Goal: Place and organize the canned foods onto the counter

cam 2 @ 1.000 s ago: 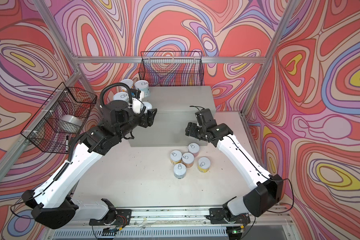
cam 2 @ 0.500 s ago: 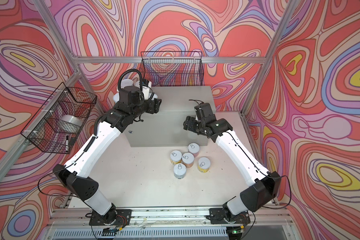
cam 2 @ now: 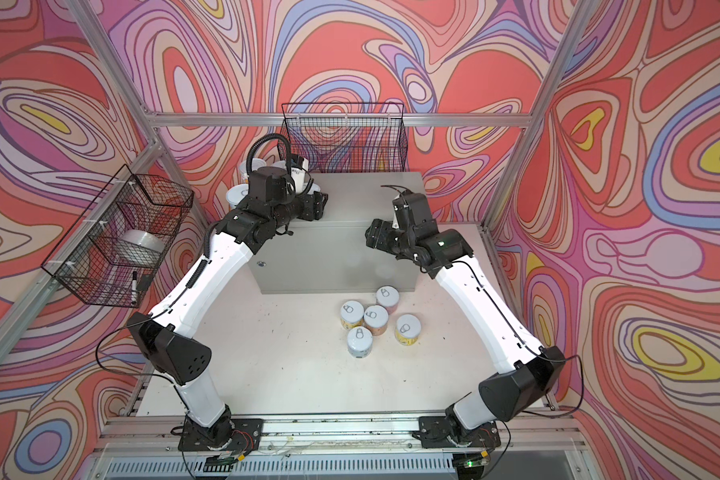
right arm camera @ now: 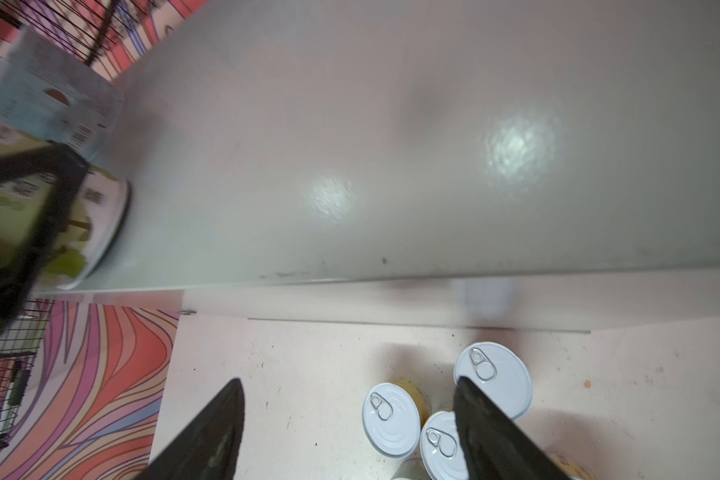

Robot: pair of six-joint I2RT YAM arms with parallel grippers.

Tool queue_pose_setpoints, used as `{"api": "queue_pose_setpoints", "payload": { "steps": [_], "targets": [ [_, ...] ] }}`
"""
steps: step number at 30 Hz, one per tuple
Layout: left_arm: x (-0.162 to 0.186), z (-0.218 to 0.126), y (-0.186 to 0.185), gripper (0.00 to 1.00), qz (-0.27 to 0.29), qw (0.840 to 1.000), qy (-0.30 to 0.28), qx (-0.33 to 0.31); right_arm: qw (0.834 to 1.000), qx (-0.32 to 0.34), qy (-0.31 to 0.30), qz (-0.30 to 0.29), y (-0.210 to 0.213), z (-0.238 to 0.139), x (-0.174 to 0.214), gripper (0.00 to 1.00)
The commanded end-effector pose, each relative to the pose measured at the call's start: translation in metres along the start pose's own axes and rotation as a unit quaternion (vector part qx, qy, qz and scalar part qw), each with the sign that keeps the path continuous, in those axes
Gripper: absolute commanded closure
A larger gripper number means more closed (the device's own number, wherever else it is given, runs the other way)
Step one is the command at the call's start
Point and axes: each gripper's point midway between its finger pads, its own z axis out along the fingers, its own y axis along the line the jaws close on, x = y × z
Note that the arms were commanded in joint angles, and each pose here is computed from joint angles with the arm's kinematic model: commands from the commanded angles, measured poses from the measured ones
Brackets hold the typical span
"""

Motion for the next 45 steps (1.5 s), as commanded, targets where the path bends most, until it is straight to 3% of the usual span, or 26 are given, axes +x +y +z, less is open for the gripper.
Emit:
{"api": "queue_pose_setpoints", "payload": {
  "steps": [1, 19, 30, 40, 45],
  "targets": [
    [-0.020, -0.001, 0.000, 0.82, -0.008, 0.999, -0.032, 0.004, 1.000, -0.017, -0.009, -0.012, 0.013, -0.004, -0.012, 0.19],
    [-0.037, -0.004, 0.003, 0.00, 0.005, 0.998, -0.059, -0.009, 0.998, -0.055, -0.026, -0.020, 0.042, 0.010, -0.040, 0.17],
    [-0.061, -0.032, 0.003, 0.00, 0.006, 0.995, -0.096, -0.010, 0.997, -0.067, -0.044, -0.023, 0.050, 0.013, -0.052, 0.19],
    [-0.091, -0.098, 0.005, 0.00, 0.010, 0.989, -0.147, -0.014, 0.991, -0.122, -0.052, -0.008, 0.075, 0.030, -0.067, 0.22],
    [-0.095, -0.134, 0.009, 0.00, -0.006, 0.987, -0.159, -0.015, 0.989, -0.144, -0.034, 0.014, 0.082, 0.065, -0.063, 0.23]
  ]
}}
